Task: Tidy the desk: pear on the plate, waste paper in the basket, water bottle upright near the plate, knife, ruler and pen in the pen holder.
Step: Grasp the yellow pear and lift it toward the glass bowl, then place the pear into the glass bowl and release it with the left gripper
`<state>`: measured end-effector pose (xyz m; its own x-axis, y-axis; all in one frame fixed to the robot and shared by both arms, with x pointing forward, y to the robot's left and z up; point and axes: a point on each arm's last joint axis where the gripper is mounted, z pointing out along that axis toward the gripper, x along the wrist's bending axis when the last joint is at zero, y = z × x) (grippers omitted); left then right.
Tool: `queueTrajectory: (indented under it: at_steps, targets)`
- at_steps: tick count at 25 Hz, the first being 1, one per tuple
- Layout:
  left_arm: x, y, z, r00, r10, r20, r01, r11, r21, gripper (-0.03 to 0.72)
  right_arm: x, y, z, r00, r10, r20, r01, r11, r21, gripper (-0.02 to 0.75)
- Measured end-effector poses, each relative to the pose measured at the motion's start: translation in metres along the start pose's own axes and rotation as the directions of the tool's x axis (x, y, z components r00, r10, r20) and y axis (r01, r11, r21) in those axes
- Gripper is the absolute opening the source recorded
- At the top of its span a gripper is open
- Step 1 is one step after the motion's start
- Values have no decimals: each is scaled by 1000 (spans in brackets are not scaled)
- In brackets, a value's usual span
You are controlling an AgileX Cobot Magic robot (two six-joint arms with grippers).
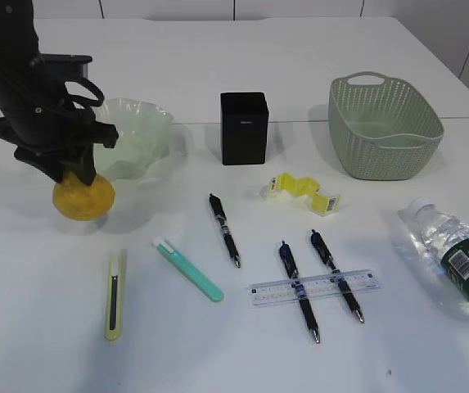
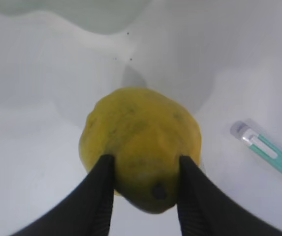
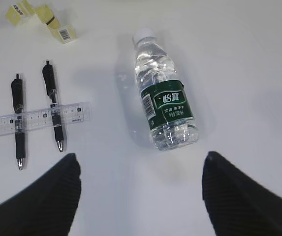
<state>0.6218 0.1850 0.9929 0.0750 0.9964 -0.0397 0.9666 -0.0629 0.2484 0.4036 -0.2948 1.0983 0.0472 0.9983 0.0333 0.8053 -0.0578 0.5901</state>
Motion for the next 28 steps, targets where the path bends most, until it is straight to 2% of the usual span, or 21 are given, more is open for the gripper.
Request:
queueTrajectory:
  at_steps: [7,12,15,21,28]
  targets:
    - [-2,20,-28,1000,22,10,-20,984,-176,253,0,2,2,1000,0,-1,0,1000,-13,568]
    - [-3,45,-56,999,51,-6,-50,937,-345,252,2,5,12,1000,8,-11,-8,1000,21,568]
    - [-4,64,-60,998,52,-22,-56,912,-405,252,2,5,12,1000,10,-12,-10,1000,23,568]
    - [-1,94,-29,1000,17,-26,-26,916,-400,252,2,5,12,1000,10,-12,-9,1000,23,568]
    - [8,104,-8,999,-5,-32,-7,924,-383,251,3,6,12,1000,15,-19,-15,1000,23,568]
